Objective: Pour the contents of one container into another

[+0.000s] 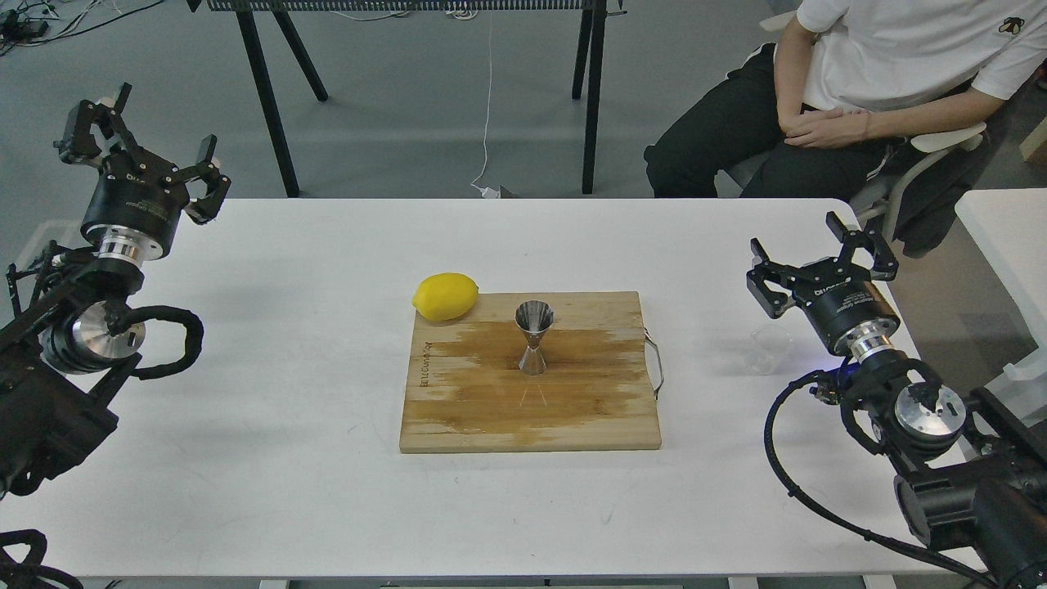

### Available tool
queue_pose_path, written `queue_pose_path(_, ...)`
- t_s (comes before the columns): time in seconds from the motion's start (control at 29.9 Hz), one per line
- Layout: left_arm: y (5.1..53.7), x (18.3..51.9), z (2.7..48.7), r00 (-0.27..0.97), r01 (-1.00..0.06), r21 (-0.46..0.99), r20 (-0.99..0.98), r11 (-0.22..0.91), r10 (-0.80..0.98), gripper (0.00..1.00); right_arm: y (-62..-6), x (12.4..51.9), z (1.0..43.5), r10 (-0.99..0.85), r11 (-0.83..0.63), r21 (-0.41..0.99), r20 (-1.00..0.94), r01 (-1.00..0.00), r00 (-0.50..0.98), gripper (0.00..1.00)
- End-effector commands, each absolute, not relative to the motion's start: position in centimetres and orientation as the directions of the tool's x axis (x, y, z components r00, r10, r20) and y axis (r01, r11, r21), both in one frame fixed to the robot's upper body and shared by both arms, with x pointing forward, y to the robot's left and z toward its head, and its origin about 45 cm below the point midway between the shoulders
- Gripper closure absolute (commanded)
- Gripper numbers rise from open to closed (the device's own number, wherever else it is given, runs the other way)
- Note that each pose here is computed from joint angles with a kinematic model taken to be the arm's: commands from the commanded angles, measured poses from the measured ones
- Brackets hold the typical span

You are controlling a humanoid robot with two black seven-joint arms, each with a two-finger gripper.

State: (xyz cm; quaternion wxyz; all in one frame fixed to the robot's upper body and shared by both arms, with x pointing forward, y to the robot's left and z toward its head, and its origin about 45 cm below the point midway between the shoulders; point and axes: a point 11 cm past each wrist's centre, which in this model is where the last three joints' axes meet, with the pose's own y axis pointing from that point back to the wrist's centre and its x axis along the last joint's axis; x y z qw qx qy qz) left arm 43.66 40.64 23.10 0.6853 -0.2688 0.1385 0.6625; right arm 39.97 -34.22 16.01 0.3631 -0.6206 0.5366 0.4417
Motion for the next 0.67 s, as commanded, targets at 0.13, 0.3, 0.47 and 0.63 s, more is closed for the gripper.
queue_pose_path(0.13, 40.5, 43.9, 23.5, 0.087, -0.981, -0.191, -0.544, -0.022, 0.835, 0.0, -38.8, 44.7, 23.5, -0.502, -0.071, -0.132, -0.852, -0.989, 0.15, 0.0)
queue_pose_path(0.3, 40.3, 44.3, 24.1, 0.095, -0.98, -0.2, -0.543, -0.018, 0.834, 0.0, -38.0, 46.2, 24.7, -0.556, -0.104, -0.15, -0.811, -0.983, 0.182, 0.0)
queue_pose_path(0.47, 40.1, 44.5, 24.3, 0.099, -0.979, -0.202, -0.544, -0.015, 0.833, 0.0, -37.4, 46.4, 24.4, -0.578, -0.105, -0.143, -0.797, -0.984, 0.177, 0.0)
queue_pose_path(0.63, 40.0, 44.6, 24.5, 0.106, -0.978, -0.208, -0.545, -0.011, 0.831, 0.0, -37.3, 46.4, 24.3, -0.576, -0.106, -0.141, -0.798, -0.984, 0.177, 0.0)
